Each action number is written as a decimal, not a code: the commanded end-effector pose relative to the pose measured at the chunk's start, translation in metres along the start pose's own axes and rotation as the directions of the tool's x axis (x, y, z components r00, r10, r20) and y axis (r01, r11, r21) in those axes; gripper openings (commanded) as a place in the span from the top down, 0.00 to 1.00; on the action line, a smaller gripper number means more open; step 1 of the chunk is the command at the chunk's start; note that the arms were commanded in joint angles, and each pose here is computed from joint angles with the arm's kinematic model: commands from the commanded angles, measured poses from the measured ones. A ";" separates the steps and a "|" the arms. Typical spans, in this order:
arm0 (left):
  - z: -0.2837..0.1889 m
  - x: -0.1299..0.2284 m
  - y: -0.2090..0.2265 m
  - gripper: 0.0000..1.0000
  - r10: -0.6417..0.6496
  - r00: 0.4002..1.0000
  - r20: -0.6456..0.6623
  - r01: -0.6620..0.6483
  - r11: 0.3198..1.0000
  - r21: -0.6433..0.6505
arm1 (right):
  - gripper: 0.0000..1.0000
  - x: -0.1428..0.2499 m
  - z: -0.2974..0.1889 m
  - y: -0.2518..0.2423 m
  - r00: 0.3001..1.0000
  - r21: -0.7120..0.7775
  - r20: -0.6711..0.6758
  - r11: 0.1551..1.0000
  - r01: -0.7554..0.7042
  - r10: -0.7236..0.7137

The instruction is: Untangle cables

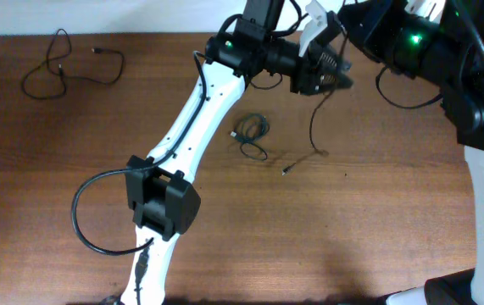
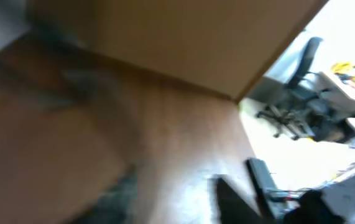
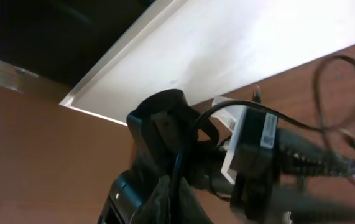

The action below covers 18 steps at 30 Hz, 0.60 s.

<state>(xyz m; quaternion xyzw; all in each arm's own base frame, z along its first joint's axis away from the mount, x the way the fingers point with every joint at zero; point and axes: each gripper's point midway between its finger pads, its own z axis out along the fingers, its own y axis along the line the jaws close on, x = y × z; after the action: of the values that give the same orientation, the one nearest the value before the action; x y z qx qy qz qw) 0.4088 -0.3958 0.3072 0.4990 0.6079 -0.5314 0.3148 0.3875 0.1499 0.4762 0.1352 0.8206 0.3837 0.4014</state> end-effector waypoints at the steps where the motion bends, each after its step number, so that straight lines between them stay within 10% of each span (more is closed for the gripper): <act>1: -0.011 -0.007 0.018 0.91 -0.007 1.000 -0.024 0.002 0.984 -0.177 | 0.96 0.002 -0.002 0.004 1.000 -0.013 -0.005 1.000 0.007 -0.007; 7: -0.021 0.017 0.046 0.98 -0.097 0.990 -0.099 0.056 0.933 -0.354 | 0.96 -0.001 -0.002 0.002 1.000 0.002 0.009 1.000 0.007 -0.007; 9: -0.016 0.011 0.032 0.50 -0.086 0.993 -0.077 0.062 0.961 -0.269 | 0.96 -0.001 -0.002 0.002 1.000 0.002 0.009 1.000 0.007 -0.007; 11: -0.017 0.007 0.022 0.33 -0.084 0.995 -0.056 0.071 0.977 -0.202 | 0.96 -0.003 -0.002 0.000 1.000 0.014 0.020 1.000 0.006 -0.007; 18: -0.062 -0.004 0.030 0.25 -0.072 0.997 0.029 0.075 0.987 -0.141 | 0.96 -0.027 -0.007 -0.026 0.987 0.163 0.162 0.987 -0.009 -0.018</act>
<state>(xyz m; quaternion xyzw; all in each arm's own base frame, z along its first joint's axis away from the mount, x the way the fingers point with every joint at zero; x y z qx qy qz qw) 0.4550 -0.3573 0.2849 0.4416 0.6916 -0.4675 0.3287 0.3992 0.1253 0.4714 0.1798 0.8194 0.3265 0.4355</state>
